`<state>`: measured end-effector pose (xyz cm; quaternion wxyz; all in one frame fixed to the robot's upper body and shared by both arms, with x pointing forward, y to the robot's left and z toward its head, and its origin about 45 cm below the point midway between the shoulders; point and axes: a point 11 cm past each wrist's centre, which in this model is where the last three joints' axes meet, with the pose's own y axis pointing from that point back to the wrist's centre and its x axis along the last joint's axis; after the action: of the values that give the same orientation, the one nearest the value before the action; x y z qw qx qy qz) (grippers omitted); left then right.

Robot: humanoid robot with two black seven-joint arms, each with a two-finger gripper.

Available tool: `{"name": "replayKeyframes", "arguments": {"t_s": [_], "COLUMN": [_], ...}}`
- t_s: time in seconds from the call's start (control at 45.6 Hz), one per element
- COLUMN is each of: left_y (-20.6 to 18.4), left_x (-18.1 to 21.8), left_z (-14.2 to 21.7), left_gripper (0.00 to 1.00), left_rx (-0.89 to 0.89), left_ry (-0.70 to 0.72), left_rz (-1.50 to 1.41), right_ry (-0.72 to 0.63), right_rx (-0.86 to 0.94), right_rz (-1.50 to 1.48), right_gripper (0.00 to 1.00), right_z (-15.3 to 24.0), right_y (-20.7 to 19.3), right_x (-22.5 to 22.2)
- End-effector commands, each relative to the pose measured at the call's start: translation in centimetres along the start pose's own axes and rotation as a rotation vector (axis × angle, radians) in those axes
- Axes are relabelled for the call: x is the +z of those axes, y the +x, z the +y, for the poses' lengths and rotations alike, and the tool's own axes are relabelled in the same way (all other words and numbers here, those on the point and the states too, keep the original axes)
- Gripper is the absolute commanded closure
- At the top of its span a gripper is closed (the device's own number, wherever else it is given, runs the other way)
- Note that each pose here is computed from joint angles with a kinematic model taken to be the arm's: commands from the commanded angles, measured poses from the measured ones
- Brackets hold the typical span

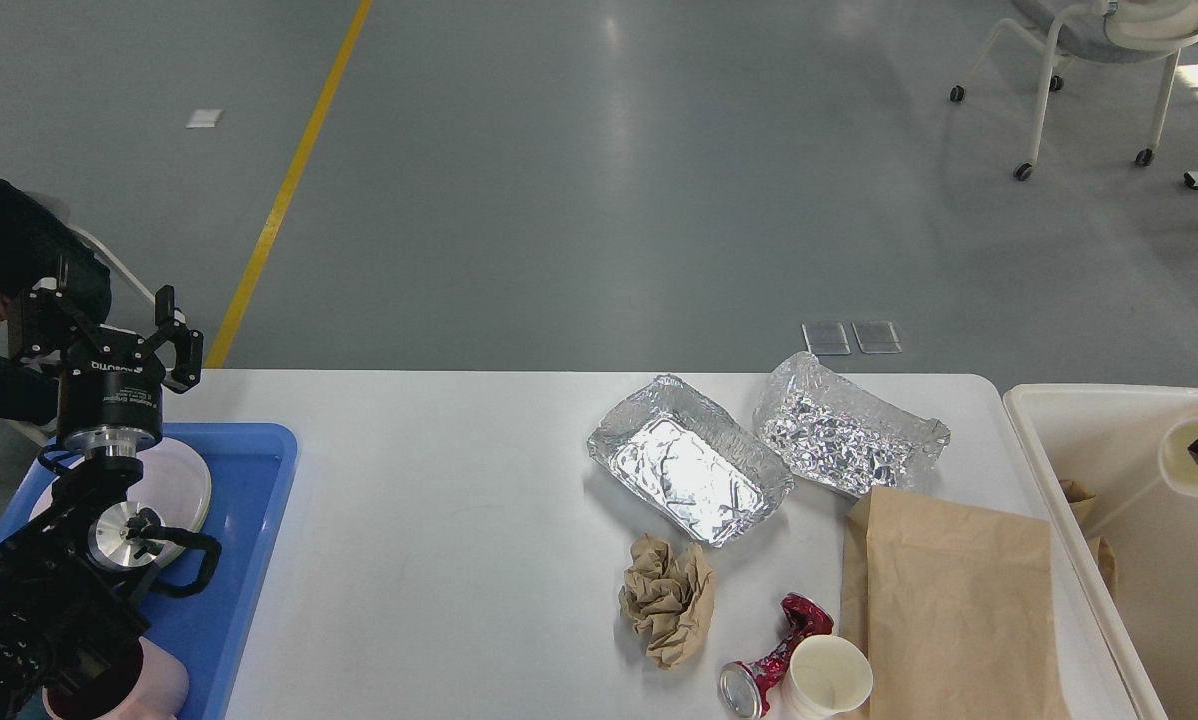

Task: Tidy desktop
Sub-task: 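Lift the paper cup and drop it into the white bin, then move the right gripper back above the brown paper bag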

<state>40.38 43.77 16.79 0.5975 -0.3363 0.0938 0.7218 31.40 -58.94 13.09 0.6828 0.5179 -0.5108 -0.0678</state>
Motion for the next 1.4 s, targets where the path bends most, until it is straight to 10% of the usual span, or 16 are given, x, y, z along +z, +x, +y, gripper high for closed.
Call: {"name": "replayKeyframes", "arguments": {"t_s": [0.0,0.066,0.175,0.241,0.439,0.943,1.382], "left_y": [0.0,0.0,0.0,0.0,0.0,0.0,0.0], "left_x": [0.0,0.0,0.0,0.0,0.0,0.0,0.0], "left_z": [0.0,0.0,0.0,0.0,0.0,0.0,0.0], "left_gripper": [0.03,0.03,0.03,0.03,0.03,0.03,0.03], "left_rx": [0.000,0.000,0.000,0.000,0.000,0.000,0.000], "left_ry": [0.000,0.000,0.000,0.000,0.000,0.000,0.000], "left_rz": [0.000,0.000,0.000,0.000,0.000,0.000,0.000], "right_ry": [-0.033,-0.037,-0.037,-0.035,0.009,0.329,0.297], "right_rx": [-0.008,0.019,0.054,0.071,0.070,-0.096,-0.487], "right_rz": [0.019,0.027,0.023,0.021,-0.017,0.145,0.499], "right_gripper": [0.81,0.38,0.27,0.00,0.00,0.00,0.00], "right_z": [-0.6,-0.7,-0.7,-0.6,-0.4,9.9,21.1], "right_y": [-1.7,-1.6,-1.3,-1.0,-0.5,2.7,-0.6], "right_x": [1.5,1.8,1.8,1.8,-0.2,-23.7,-27.4]}}
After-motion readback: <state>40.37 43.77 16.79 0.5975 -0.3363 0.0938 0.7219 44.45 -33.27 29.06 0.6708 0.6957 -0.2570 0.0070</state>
